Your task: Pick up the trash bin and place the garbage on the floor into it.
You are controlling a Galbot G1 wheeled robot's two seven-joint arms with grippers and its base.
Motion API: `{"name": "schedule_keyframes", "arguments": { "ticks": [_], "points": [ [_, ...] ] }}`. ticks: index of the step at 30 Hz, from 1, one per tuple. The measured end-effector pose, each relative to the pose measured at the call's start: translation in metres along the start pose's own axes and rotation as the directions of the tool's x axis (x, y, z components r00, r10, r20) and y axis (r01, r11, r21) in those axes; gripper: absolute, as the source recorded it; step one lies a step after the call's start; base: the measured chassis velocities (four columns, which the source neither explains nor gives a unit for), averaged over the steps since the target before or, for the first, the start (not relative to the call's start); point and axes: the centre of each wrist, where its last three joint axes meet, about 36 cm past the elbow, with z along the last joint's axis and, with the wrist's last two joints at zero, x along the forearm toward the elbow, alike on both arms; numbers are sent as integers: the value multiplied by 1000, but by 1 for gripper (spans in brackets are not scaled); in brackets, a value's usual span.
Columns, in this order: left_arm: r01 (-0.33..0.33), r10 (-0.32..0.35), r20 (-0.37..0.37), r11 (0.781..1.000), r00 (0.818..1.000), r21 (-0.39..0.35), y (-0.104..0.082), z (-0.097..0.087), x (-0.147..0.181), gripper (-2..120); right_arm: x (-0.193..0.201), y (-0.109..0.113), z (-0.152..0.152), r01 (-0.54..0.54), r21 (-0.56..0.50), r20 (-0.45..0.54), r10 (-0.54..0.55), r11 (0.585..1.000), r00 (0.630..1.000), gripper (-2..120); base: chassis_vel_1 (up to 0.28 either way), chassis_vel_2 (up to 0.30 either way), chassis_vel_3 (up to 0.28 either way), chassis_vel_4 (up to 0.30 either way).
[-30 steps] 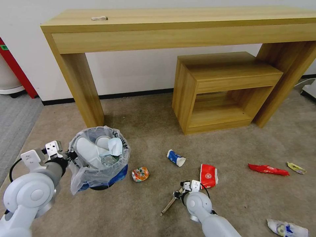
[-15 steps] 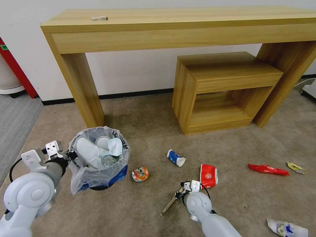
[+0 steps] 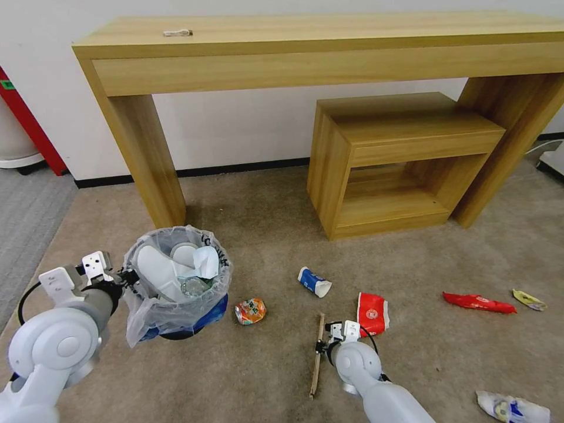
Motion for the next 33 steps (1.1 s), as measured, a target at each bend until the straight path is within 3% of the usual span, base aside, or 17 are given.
{"name": "schedule_keyframes", "arguments": {
  "ticks": [3, 5, 6, 10, 11, 13, 14, 15, 17, 19, 20, 23, 24, 28, 29, 32, 33],
  "points": [
    [-2, 2, 0, 1000, 1000, -2, -1, 0, 1, 3, 8, 0, -6, 26, 10, 65, -26, 1000, 998, 0, 0, 0, 0, 0],
    [-11, 11, -6, 1000, 1000, -5, -4, 2, 3, 3, 27, 2, -20, 73, 43, 191, -80, 996, 978, 0, 0, 0, 0, 0],
    [-11, 11, -6, 1000, 1000, -5, -4, 2, 3, 3, 27, 2, -20, 73, 43, 191, -80, 996, 978, 0, 0, 0, 0, 0],
    [-60, 59, -32, 998, 998, -8, -17, 11, 14, 3, 71, -4, -58, 193, 156, 414, -242, 969, 878, 0, 0, 0, 0, 0],
    [-60, 59, -32, 998, 998, -8, -17, 11, 14, 3, 71, -4, -58, 193, 156, 414, -242, 969, 878, 0, 0, 0, 0, 0],
    [-89, 88, -52, 996, 995, -13, -24, 16, 21, 3, 87, -11, -76, 272, 229, 496, -353, 934, 793, 0, 0, 0, 0, 0],
    [-109, 108, -69, 994, 992, -18, -29, 19, 24, 3, 95, -16, -85, 329, 289, 536, -437, 899, 722, 0, 0, 0, 0, 0],
    [-109, 108, -69, 994, 992, -18, -29, 19, 24, 3, 95, -16, -85, 329, 289, 536, -437, 899, 722, 0, 0, 0, 0, 0],
    [-134, 132, -91, 991, 987, -23, -33, 23, 27, 3, 102, -20, -96, 393, 378, 568, -545, 838, 617, 0, 0, 0, 0, 0],
    [-165, 162, -111, 986, 981, -16, -39, 25, 29, 3, 108, -20, -107, 457, 485, 566, -666, 746, 485, 0, 0, 0, 0, 0],
    [-165, 162, -111, 986, 981, -16, -39, 25, 29, 3, 108, -20, -107, 457, 485, 566, -666, 746, 485, 0, 0, 0, 0, 0],
    [-211, 208, -154, 977, 966, -4, -45, 29, 32, 3, 111, -14, -114, 506, 611, 530, -789, 609, 310, 0, 0, 0, 0, 0],
    [-211, 208, -154, 977, 966, -4, -45, 29, 32, 3, 111, -14, -114, 506, 611, 530, -789, 609, 310, 0, 0, 0, 0, 0],
    [-244, 238, -201, 970, 950, -7, -51, 37, 34, 3, 107, 0, -120, 503, 774, 405, -911, 385, 74, 0, 0, 0, 0, 0],
    [-244, 238, -201, 970, 950, -7, -51, 37, 34, 3, 107, 0, -120, 503, 774, 405, -911, 385, 74, 0, 0, 0, 0, 0],
    [-249, 241, -224, 968, 944, -11, -53, 43, 32, 3, 115, 14, -126, 487, 834, 317, -948, 260, -37, 0, 0, 0, 0, 0],
    [-249, 241, -224, 968, 944, -11, -53, 43, 32, 3, 115, 14, -126, 487, 834, 317, -948, 260, -37, 0, 0, 0, 0, 0]
  ]
}}
